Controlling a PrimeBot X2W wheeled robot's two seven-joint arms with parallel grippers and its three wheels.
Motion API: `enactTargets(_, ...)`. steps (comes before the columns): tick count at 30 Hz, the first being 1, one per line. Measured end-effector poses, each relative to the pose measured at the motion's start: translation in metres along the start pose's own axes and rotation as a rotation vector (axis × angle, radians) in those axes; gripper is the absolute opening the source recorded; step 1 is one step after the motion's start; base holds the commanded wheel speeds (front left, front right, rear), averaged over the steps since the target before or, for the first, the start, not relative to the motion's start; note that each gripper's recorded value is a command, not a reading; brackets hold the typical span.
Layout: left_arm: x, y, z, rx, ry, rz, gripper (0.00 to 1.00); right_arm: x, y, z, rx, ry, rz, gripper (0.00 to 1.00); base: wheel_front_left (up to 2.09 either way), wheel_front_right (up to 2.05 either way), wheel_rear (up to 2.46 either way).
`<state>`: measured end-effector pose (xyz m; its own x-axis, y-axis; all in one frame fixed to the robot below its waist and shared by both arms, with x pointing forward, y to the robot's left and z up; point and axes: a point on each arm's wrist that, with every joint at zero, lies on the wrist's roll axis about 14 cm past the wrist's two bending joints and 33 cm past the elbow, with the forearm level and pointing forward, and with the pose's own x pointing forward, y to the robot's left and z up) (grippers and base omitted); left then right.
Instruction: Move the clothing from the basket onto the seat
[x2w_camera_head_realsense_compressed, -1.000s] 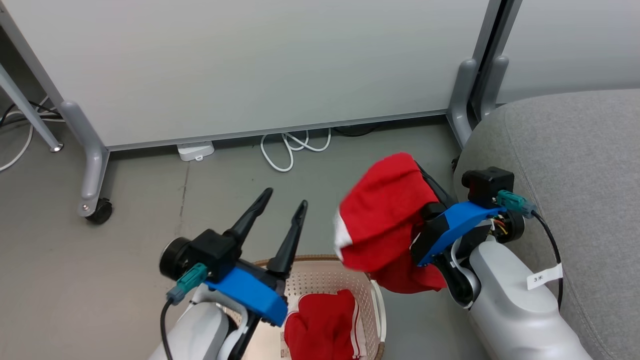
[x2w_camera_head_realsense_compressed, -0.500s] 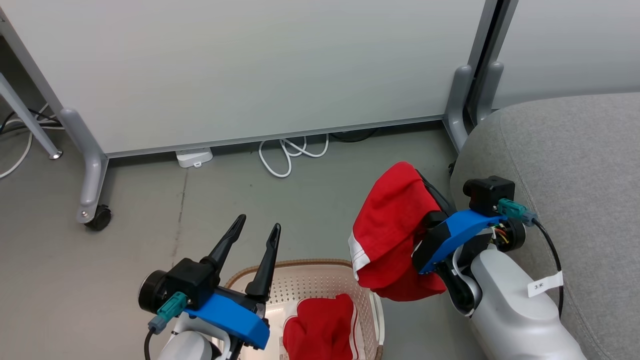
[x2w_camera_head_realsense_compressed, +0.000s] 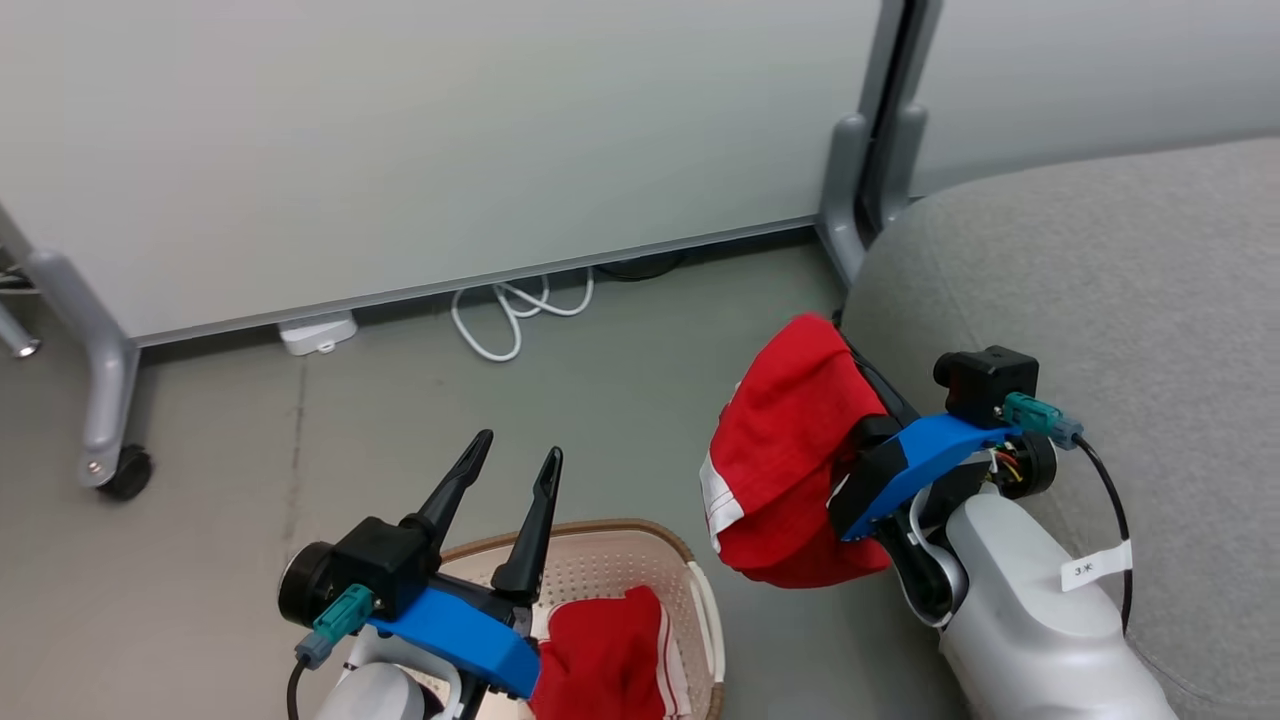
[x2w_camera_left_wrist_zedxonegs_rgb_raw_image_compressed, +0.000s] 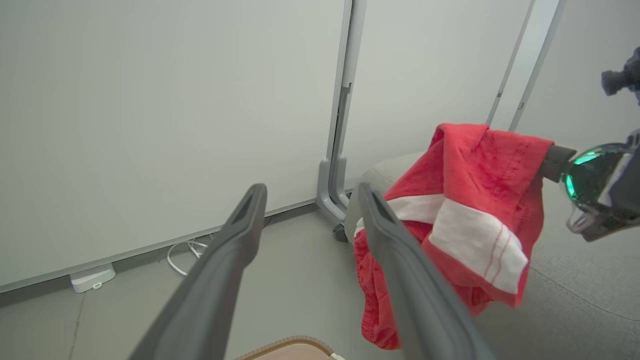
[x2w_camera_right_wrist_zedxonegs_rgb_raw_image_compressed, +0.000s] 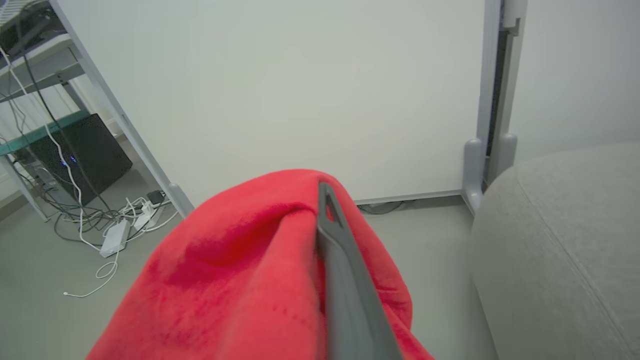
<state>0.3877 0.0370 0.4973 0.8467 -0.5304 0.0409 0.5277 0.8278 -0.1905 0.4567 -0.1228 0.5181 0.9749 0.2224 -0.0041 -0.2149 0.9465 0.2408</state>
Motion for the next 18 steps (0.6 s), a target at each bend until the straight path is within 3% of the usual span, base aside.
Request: enactTargets(18,0.045,-0.046,-0.035,-0.024,0.09,-0.174,1.0,-0.056,-0.089,0.022,-0.003,-0.066,-0.254,0.0,0.0,0.0,0.0)
